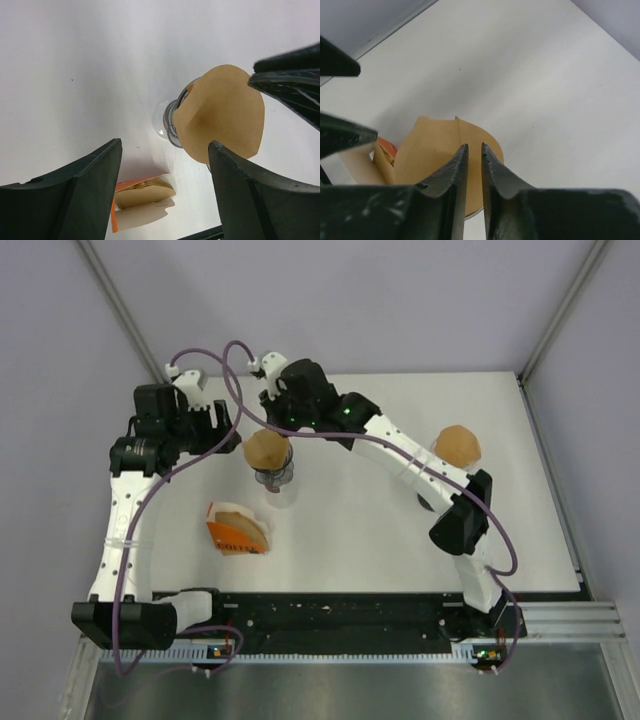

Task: Place the coffee filter in the dripper
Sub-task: Place the coffee filter in the coffee dripper.

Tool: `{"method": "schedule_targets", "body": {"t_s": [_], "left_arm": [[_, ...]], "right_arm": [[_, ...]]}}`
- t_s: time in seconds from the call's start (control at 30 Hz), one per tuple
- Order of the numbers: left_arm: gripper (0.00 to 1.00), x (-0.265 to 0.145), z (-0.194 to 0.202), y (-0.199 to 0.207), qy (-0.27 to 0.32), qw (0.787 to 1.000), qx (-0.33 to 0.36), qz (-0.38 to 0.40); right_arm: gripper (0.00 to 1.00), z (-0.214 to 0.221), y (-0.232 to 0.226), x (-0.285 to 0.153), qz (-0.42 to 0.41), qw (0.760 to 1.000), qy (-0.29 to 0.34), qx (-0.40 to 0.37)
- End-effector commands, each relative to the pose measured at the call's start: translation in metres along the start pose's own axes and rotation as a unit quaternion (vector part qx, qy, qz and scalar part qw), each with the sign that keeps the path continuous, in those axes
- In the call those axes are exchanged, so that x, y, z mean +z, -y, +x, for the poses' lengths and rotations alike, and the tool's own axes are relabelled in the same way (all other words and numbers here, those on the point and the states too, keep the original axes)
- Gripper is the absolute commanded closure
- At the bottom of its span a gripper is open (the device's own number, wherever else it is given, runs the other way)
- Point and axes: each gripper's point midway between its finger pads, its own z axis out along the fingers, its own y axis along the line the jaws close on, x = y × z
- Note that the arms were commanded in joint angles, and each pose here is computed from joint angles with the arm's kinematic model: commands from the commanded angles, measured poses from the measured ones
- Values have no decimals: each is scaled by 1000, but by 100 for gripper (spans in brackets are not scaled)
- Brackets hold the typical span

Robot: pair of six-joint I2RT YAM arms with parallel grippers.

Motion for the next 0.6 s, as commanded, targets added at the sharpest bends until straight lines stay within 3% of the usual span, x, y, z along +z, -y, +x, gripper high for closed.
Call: {"method": "schedule_targets", "body": {"t_s": [0.0, 0.03, 0.27, 0.57], "left_arm": [[25, -6, -15, -8, 44, 998, -47, -1], [25, -3, -12, -9, 43, 997, -58, -2], [25, 16, 12, -3, 16, 991, -127, 24], [31, 34, 29, 0, -6, 986, -161, 44]], "right_arm": [[96, -13, -25, -21, -36, 999, 25, -22], [100, -2, -26, -16, -37, 999, 9, -17], [100, 50, -38, 9, -43, 995, -93, 1], [100, 81, -34, 43, -28, 991, -128, -3]]}}
